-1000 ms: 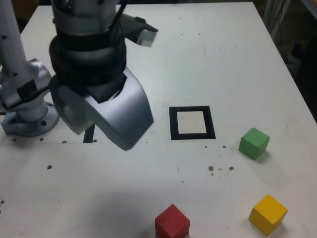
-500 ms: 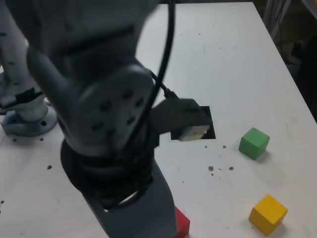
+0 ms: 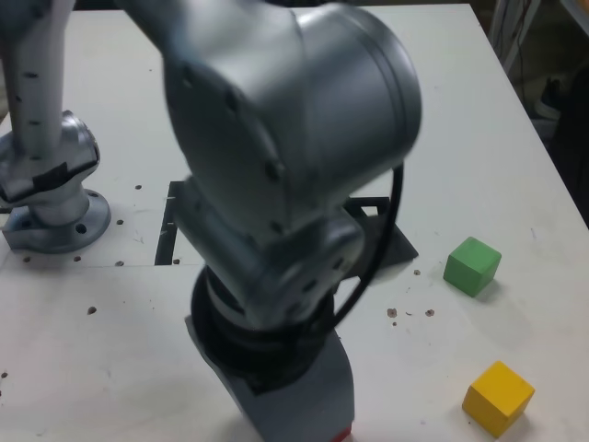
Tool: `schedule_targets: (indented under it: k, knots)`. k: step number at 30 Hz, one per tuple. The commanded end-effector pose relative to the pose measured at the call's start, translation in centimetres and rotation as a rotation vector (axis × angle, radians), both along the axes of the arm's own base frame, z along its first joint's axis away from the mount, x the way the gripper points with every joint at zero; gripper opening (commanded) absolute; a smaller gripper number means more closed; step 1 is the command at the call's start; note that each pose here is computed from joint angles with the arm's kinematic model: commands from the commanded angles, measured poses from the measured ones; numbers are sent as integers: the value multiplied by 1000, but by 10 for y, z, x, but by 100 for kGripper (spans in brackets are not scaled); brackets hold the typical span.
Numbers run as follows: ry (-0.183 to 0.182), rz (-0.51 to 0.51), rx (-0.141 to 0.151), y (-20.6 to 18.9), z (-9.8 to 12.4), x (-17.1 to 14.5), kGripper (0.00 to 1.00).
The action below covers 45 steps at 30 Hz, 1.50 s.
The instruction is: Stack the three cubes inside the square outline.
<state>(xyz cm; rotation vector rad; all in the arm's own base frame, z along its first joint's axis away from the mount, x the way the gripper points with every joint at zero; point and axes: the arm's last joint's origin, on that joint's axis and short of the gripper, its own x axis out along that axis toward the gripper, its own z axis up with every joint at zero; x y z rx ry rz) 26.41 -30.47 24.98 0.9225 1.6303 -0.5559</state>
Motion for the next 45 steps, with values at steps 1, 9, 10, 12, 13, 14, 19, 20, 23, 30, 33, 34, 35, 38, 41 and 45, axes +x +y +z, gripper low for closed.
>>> schedule_targets:
  k: [1,9,10,12,13,14,19,20,23,30,33,34,35,38,41,45]
  knots:
    - [7,0,1,-1,-6,2,92]
    - [-9,-3,-22,-7,-12,9,91]
    - [-11,-3,-19,-8,-14,10,91]
    - [-12,-1,-13,-8,-17,13,90]
    - [-14,1,-12,-8,-19,15,90]
    - [-15,3,-12,-8,-20,17,89]
    - [-9,17,-16,-11,-27,26,88]
    - [-8,19,-15,-12,-29,28,88]
    - [-7,24,-10,-12,-33,31,84]
    - [-6,37,-1,-7,-32,36,63]
    - [-1,41,-2,-7,-33,37,57]
    - [0,42,-2,-7,-33,37,56]
    - [1,43,-2,-7,-34,37,55]
    - [3,44,-4,-7,-35,38,51]
    - [14,41,-11,-7,-38,39,47]
    - [30,29,-31,-7,-38,41,40]
